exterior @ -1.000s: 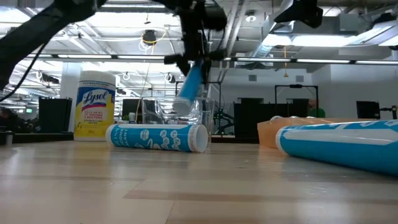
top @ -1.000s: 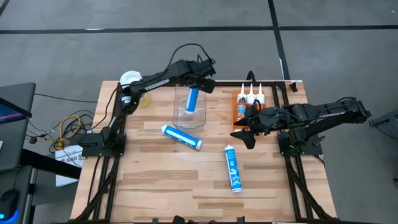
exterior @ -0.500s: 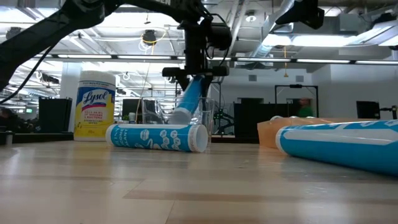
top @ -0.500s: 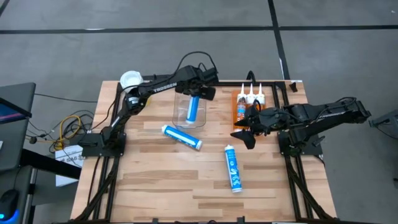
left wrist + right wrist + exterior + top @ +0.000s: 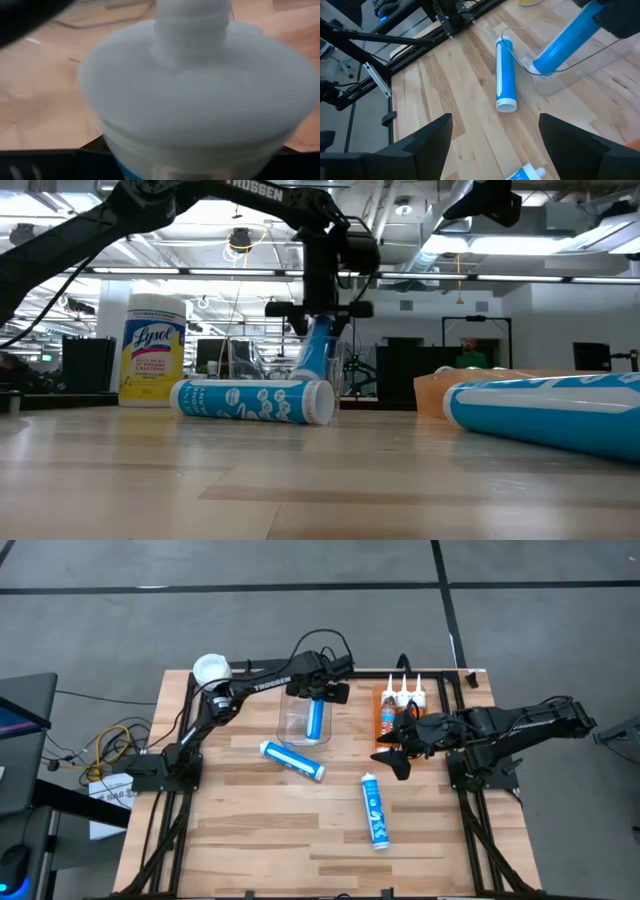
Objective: Pick & place silicon tubes, Sealant and Lysol wipes
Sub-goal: Put the bottom right blue sealant into the transparent bin
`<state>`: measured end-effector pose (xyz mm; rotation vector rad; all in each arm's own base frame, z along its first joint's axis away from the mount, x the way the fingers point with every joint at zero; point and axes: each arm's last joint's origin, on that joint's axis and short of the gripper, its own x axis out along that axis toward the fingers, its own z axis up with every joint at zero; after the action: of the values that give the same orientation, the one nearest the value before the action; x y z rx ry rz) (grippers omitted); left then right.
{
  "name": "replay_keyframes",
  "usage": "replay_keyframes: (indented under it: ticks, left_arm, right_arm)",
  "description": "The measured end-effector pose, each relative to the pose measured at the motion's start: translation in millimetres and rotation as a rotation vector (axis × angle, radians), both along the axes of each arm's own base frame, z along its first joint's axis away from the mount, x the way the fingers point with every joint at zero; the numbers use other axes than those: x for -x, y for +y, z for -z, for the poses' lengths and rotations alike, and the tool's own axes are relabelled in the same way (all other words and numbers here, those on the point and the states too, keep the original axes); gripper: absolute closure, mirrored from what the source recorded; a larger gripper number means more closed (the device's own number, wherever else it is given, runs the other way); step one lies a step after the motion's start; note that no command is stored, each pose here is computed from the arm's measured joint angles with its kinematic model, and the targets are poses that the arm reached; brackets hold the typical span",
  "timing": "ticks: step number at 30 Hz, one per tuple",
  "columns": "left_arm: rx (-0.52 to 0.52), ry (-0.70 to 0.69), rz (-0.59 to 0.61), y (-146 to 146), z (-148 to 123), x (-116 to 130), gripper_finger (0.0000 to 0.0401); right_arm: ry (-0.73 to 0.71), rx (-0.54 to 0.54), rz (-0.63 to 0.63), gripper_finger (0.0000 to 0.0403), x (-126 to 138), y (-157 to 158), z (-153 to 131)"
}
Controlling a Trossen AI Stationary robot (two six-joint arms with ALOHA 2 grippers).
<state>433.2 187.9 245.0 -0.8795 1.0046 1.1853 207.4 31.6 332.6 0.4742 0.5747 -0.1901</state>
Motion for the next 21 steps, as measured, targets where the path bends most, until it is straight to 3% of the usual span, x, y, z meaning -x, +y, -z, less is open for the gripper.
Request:
replay_keyframes:
  ticks: [17,21]
  left_arm:
    - [0.078,0.018,0.008,2,37,-13,0.0206]
    - [0.080,0.022,0.010,2,39,-14,0.0173]
  right_arm:
    - [-0.006,-0.004,-0.003,0.0113,0,0,0]
    - [-0.007,-0.004,-0.003,0.0113,0,0,0]
